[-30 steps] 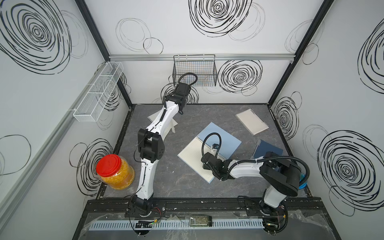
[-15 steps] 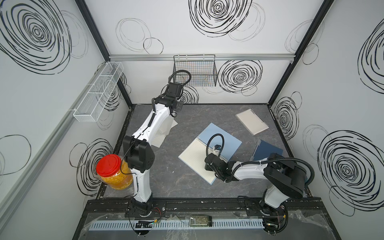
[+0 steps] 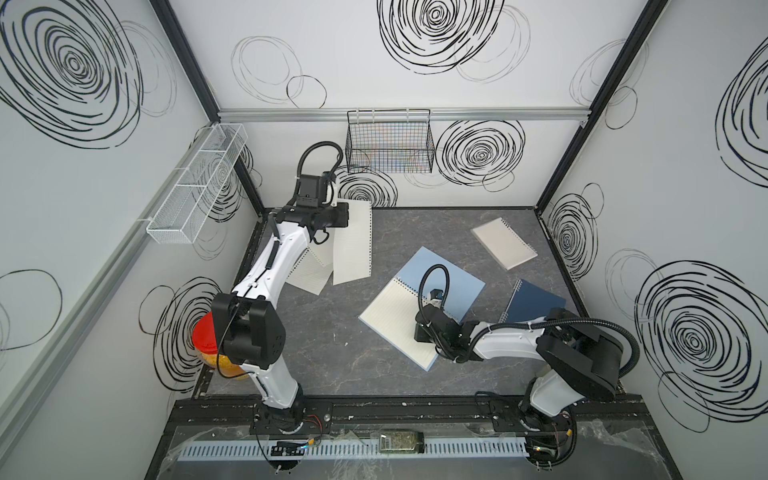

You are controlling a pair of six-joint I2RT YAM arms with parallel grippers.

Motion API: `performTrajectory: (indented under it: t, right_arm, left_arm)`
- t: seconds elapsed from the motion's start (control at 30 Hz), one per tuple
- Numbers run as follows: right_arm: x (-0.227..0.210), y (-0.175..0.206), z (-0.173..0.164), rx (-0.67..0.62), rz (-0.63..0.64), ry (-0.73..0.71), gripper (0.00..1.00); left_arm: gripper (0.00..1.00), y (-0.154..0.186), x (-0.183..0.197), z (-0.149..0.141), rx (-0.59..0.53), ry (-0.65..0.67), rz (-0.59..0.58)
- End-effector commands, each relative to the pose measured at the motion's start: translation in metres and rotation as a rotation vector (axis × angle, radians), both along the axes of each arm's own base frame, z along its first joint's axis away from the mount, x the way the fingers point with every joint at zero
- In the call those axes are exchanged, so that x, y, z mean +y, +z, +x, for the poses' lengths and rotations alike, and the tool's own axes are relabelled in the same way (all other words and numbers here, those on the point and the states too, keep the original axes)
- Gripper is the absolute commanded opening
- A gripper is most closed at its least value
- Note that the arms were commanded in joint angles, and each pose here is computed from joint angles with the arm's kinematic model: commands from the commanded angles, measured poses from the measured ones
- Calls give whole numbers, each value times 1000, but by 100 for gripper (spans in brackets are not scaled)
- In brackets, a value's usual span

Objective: Tear off pages from different notebooks
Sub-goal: Place the paper at the center of the board.

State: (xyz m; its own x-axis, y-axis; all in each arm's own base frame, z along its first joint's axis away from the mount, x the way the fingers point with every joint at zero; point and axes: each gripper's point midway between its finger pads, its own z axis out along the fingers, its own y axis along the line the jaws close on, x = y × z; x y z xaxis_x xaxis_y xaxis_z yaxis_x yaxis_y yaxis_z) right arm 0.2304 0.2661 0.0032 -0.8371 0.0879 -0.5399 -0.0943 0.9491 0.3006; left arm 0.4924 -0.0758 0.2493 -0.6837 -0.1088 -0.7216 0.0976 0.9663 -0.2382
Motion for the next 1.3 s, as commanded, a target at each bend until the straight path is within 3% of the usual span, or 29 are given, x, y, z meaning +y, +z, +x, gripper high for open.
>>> performTrajectory:
  t: [0.0,0.23,0.57,0.7,0.93,1.2,1.27]
  right_arm:
    - [-88,-76,-69,316,-368,37,8]
    - [-85,-78,-68,318,-371,54,8]
    - [-84,-79,-68,324,-378,65,8]
    - [-83,-78,-68,324,-376,66,8]
    - [-82,-76,-67,325,-382,69,8]
    - [-79,-76,-66,325,-380,74,8]
    - [-78,-77,-65,326,-374,73,8]
  left_arm:
    - [0,-11,26,14,-15,59,-70]
    - [0,-60,88,9,95,216,25]
    - [0,-80,152,-29,134,395,38]
    - [0,-94,175,-48,171,477,109]
    - [0,-106,203,-65,235,576,221]
    - [0,-121,221,-71,282,642,272]
    - [10,-124,224,-71,293,647,277]
